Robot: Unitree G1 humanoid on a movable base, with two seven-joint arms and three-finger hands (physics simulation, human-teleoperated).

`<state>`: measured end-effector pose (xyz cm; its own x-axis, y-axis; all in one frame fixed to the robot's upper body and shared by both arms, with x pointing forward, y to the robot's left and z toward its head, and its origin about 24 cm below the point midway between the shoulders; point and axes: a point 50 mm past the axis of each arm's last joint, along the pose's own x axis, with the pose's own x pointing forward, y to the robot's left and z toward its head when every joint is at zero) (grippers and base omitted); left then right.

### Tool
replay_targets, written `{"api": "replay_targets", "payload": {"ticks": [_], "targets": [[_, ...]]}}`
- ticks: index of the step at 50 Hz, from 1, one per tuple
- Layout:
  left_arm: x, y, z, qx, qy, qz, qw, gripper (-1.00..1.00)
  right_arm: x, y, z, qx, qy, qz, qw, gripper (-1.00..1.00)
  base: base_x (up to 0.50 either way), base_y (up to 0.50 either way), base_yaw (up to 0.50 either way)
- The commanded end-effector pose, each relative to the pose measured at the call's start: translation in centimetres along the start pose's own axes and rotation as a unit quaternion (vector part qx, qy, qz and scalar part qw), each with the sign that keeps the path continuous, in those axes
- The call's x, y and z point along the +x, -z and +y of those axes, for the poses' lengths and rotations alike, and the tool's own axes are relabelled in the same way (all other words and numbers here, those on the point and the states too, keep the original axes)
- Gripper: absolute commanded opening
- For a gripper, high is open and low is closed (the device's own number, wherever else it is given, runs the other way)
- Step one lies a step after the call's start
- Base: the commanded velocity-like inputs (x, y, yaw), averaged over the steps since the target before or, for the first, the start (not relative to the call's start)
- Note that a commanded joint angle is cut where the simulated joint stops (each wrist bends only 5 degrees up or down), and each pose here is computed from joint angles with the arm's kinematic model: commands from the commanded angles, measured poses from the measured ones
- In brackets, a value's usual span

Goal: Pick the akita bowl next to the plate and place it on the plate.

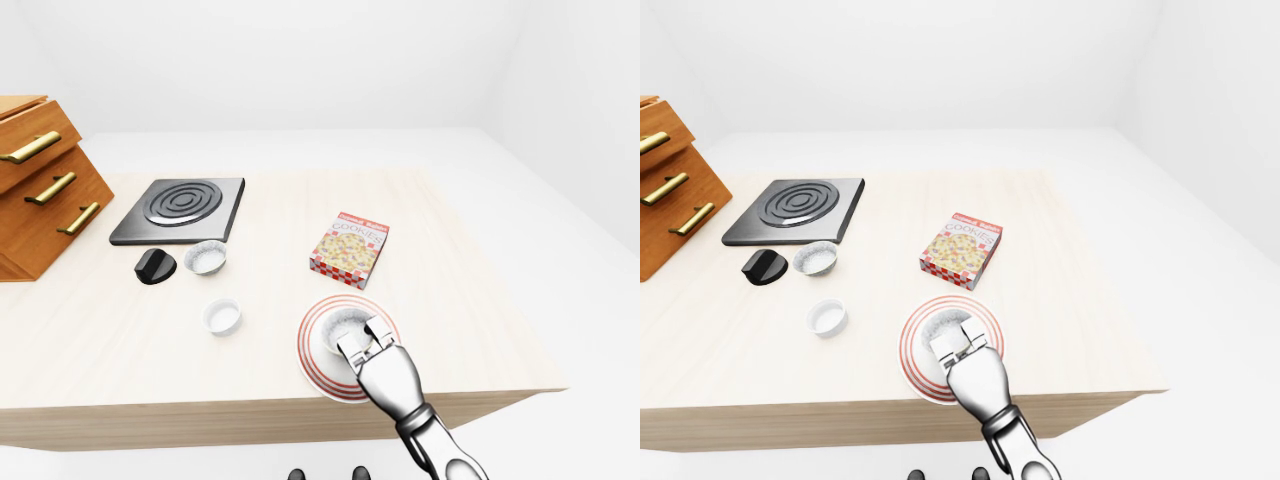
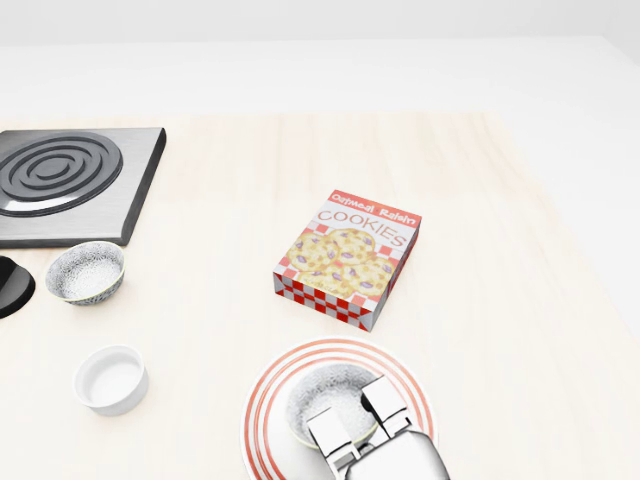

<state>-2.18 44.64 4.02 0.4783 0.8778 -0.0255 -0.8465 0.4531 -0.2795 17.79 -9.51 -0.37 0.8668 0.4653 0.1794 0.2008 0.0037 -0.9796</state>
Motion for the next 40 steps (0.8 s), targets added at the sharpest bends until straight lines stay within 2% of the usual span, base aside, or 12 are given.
{"api": "replay_targets", "payload": {"ticks": [1,22,23,24,25,30,34,35,36,39,40], "targets": [[0.0,0.0,0.0,-0.001,0.000,0.001,1.000,1.00,0.5,0.4,-0.1,0.014,0.008,0.013,1.000,-1.00,0.00,0.00,0.00],[0.1,0.3,0.0,-0.003,-0.001,0.008,1.000,1.00,0.4,0.9,-0.6,0.008,0.017,0.023,1.000,-1.00,0.00,0.00,0.00],[0.1,0.3,0.0,-0.002,-0.001,0.007,1.000,1.00,0.2,1.1,-0.9,0.019,0.022,0.033,0.999,-0.65,0.00,0.00,0.00],[0.1,0.3,-0.2,0.000,-0.001,0.007,1.000,1.00,0.0,1.3,-1.5,0.021,0.033,0.039,0.998,0.91,0.00,0.00,0.00],[0.2,0.4,-0.2,0.000,0.000,0.008,1.000,1.00,-0.2,1.4,-1.9,0.022,0.039,0.042,0.998,1.00,0.00,0.00,0.00],[0.2,0.2,-0.2,0.002,-0.001,0.005,1.000,1.00,-1.0,2.8,-3.4,0.036,0.065,0.080,0.994,1.00,0.00,0.00,0.00],[0.3,0.2,-0.7,0.007,0.001,0.003,1.000,1.00,-1.8,4.9,-5.9,0.064,0.119,0.137,0.981,1.00,0.00,0.00,0.00],[0.3,0.2,-0.8,0.010,0.001,0.002,1.000,1.00,-2.0,5.3,-6.4,0.071,0.119,0.147,0.979,1.00,0.00,0.00,0.00],[0.3,0.2,-0.9,0.010,0.001,0.002,1.000,1.00,-2.1,5.7,-6.9,0.083,0.113,0.160,0.977,1.00,0.00,0.00,0.00],[0.4,0.3,-1.0,0.014,0.001,0.005,1.000,1.00,-3.1,6.4,-7.7,0.194,0.018,0.182,0.964,1.00,0.00,0.00,0.00],[0.4,0.3,-1.0,0.016,0.001,0.005,1.000,1.00,-3.6,6.8,-8.1,0.210,-0.007,0.183,0.960,1.00,0.00,0.00,0.00]]}}
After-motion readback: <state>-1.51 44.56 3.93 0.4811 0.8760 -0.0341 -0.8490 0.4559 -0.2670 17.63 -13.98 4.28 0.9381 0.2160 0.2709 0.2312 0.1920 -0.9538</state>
